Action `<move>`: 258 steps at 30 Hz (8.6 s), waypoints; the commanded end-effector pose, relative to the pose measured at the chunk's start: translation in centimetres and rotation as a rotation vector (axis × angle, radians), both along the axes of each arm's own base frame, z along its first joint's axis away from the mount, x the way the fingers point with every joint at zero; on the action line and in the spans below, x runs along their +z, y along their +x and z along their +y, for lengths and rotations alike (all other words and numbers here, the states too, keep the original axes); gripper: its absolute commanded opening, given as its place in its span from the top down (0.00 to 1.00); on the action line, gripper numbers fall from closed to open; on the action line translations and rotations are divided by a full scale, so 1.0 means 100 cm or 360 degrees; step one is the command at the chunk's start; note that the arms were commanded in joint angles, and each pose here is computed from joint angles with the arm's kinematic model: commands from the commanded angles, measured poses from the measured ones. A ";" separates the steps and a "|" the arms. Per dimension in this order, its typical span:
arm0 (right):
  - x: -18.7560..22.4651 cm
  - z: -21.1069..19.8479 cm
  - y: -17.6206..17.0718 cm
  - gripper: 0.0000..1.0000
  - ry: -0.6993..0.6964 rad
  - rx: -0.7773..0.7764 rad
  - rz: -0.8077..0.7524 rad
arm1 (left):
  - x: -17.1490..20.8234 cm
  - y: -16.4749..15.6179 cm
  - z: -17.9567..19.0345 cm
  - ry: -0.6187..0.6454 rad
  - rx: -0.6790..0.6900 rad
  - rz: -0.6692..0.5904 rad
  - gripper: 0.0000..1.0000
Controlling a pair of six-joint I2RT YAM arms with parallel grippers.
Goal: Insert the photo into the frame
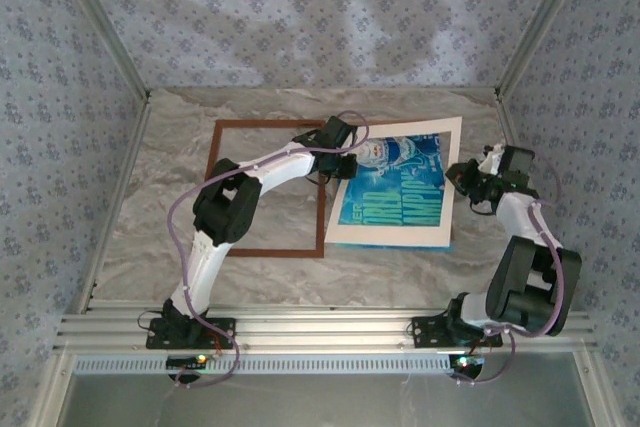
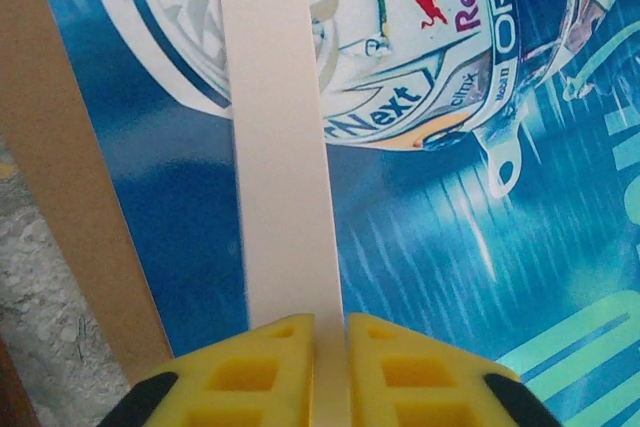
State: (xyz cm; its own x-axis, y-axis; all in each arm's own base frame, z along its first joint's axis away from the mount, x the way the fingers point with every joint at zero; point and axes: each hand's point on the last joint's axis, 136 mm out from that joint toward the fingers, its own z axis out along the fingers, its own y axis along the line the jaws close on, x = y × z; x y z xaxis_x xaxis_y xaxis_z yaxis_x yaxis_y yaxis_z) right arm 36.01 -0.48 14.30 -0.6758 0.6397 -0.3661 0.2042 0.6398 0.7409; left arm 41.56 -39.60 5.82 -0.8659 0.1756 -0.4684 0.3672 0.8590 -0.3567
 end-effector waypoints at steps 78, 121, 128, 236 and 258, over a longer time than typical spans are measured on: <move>-0.077 0.364 0.060 0.77 -0.0118 0.0420 0.0069 | 0.171 -0.018 0.376 -0.0431 0.1289 -0.0741 0.15; -0.075 0.024 0.029 0.05 -0.0934 0.0185 0.0430 | 0.065 -0.026 0.080 -0.0145 0.0153 -0.0257 0.10; -0.091 -0.002 0.015 0.05 -0.1006 0.0098 0.0591 | 0.032 -0.031 0.025 -0.0015 -0.0043 -0.0152 0.11; 0.150 0.096 0.044 1.00 -0.0098 -0.0051 -0.0328 | 0.204 -0.114 -0.064 -0.0440 -0.0351 -0.0471 0.16; 0.180 0.133 0.041 1.00 -0.0069 -0.0010 -0.0430 | 0.186 -0.095 -0.089 -0.0398 -0.0313 -0.0525 0.38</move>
State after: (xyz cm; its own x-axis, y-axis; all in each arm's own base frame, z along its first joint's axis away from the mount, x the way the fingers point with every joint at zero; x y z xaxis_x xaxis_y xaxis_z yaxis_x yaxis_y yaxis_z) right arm 39.89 12.82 30.11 -0.5877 0.6021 -0.5405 0.0349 0.6863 0.7265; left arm 31.41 -47.84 23.77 -0.6397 0.1865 -0.7456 0.6452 0.6575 -0.3891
